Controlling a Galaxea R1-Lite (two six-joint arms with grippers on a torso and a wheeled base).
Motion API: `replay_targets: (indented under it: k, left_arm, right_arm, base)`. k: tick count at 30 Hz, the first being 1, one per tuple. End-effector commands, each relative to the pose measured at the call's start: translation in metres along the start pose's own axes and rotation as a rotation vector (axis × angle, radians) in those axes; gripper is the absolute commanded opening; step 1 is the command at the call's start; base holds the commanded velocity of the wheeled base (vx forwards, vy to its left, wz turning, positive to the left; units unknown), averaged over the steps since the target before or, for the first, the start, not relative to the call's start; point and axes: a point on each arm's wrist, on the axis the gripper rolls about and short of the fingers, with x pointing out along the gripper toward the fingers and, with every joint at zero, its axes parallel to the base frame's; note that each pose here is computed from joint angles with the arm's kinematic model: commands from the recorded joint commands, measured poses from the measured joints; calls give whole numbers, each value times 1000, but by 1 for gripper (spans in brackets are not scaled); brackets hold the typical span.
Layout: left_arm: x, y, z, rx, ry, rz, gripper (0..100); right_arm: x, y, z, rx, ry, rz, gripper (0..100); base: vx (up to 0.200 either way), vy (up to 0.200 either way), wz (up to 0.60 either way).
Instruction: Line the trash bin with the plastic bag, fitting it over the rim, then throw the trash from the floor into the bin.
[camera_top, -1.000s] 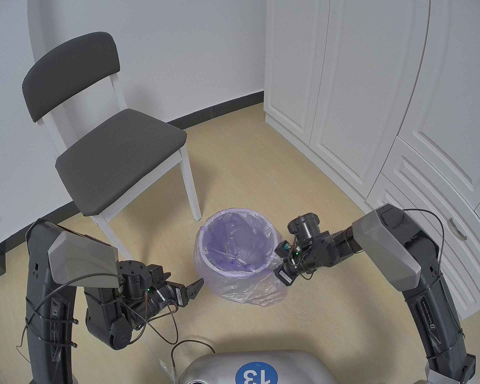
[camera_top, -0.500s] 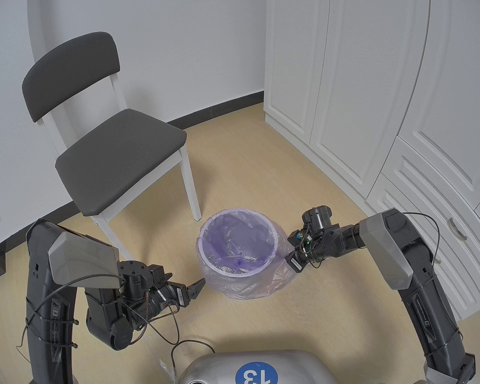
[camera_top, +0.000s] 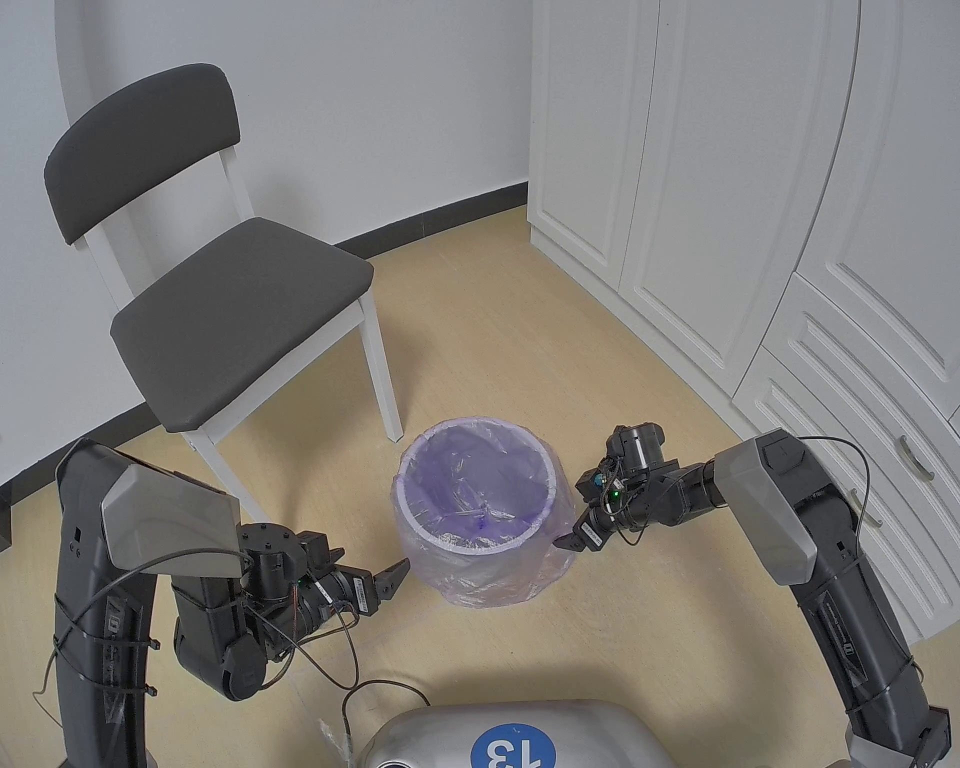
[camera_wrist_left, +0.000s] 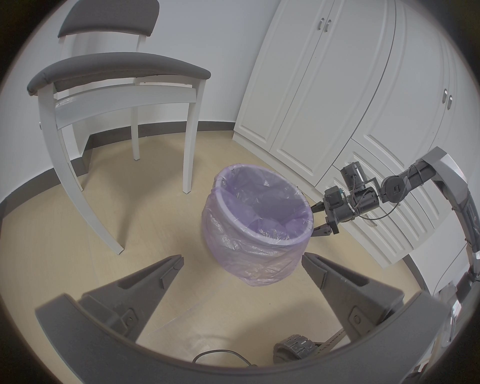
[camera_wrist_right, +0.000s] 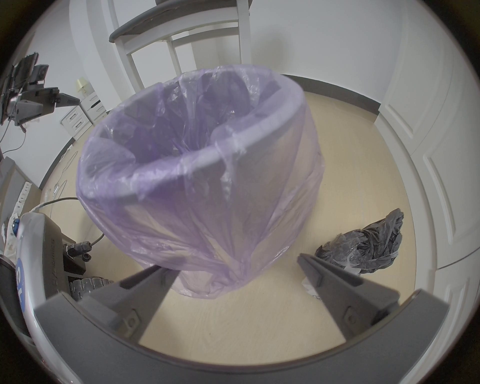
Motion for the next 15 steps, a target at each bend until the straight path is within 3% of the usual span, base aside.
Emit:
replay_targets:
  k: [1, 6, 15]
  left_arm:
    - [0, 1, 3, -19, -21, -1, 100]
    - [-4, -3, 5, -19, -22, -10, 100]
    - [-8, -10, 13, -4, -45, -28, 100]
  right_arm:
    - [-36, -5, 1, 7, -49, -36, 100]
    - [-85, -5, -8, 79, -83, -74, 100]
    - [-174, -2, -31, 205, -258, -185, 100]
  base:
    - [0, 0, 0]
    - [0, 0, 0]
    - [0, 0, 0]
